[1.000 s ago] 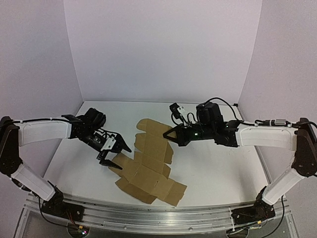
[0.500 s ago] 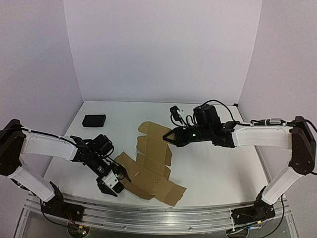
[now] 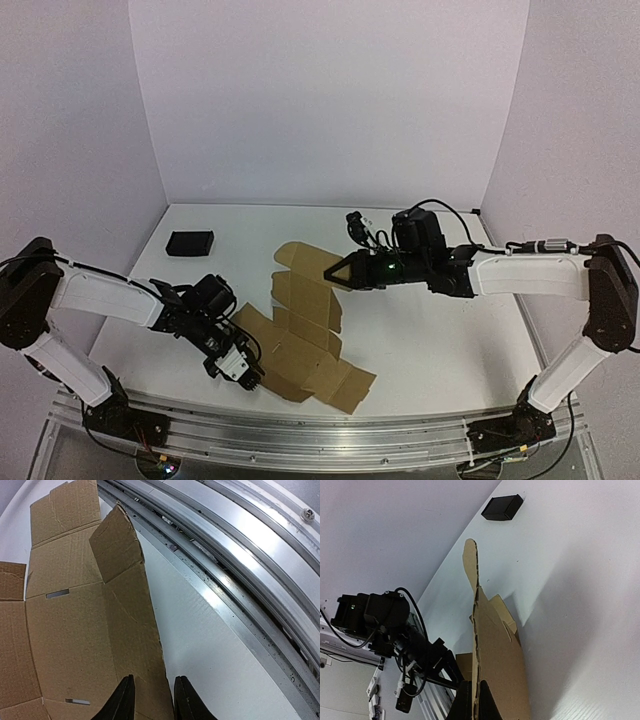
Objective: Fold the paper box
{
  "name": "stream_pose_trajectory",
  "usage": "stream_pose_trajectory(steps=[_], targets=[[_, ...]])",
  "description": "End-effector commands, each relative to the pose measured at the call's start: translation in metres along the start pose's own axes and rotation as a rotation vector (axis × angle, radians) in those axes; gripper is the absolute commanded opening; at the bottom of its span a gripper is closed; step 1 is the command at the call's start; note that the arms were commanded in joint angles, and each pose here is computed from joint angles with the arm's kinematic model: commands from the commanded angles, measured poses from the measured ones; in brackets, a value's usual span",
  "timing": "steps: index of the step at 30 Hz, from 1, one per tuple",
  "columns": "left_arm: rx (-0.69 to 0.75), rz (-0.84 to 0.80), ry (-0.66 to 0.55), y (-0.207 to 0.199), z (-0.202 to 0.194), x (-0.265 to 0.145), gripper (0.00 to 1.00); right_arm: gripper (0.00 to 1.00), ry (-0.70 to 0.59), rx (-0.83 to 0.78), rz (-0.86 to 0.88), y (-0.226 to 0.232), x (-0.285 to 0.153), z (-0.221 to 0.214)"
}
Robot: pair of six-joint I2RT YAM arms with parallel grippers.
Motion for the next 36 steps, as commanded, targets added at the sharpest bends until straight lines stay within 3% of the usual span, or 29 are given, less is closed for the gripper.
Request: stream_pose_trajectory(steps=[1,9,11,14,17,20,28,36], targets=[[-0.015,0.075,-0.005,0.029,0.009,-0.002,0.25,0.01,-0.045,0.09,0.078,0.015,-0.006,0.01],[-0.065,0.155,-0.016,0.055,0.023,-0.014,0.22,0.03,-0.01,0.198,0.205,0.03,-0.01,-0.007],[-0.067,0.166,-0.023,0.058,0.025,-0.016,0.29,0.03,-0.011,0.204,0.223,0.034,-0.013,-0.007],[-0.095,0.146,-0.038,0.058,0.03,-0.019,0.47,0.04,-0.039,0.174,0.22,0.037,-0.019,-0.001],[-0.15,0.139,-0.105,0.067,0.039,-0.033,0.64,0.04,-0.059,0.124,0.225,0.041,-0.025,0.003],[-0.235,0.15,-0.203,0.083,0.044,-0.056,0.76,0.04,-0.072,0.072,0.226,0.044,-0.03,0.004],[-0.636,0.164,-0.423,0.132,0.03,-0.112,0.78,0.04,-0.099,-0.014,0.223,0.047,-0.04,0.006],[-0.623,0.169,-0.415,0.13,0.013,-0.099,0.86,0.04,-0.092,-0.006,0.245,0.051,-0.04,0.005]])
Point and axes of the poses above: each gripper's point midway between its finger pads, its own x axis out along the fingers, its own y axis along the line the jaws close on, z = x × y, the point moved 1 cm from there along -x, back along the fingers, and after that the axes turned 14 degrees about -x, right-handed, at the moved point
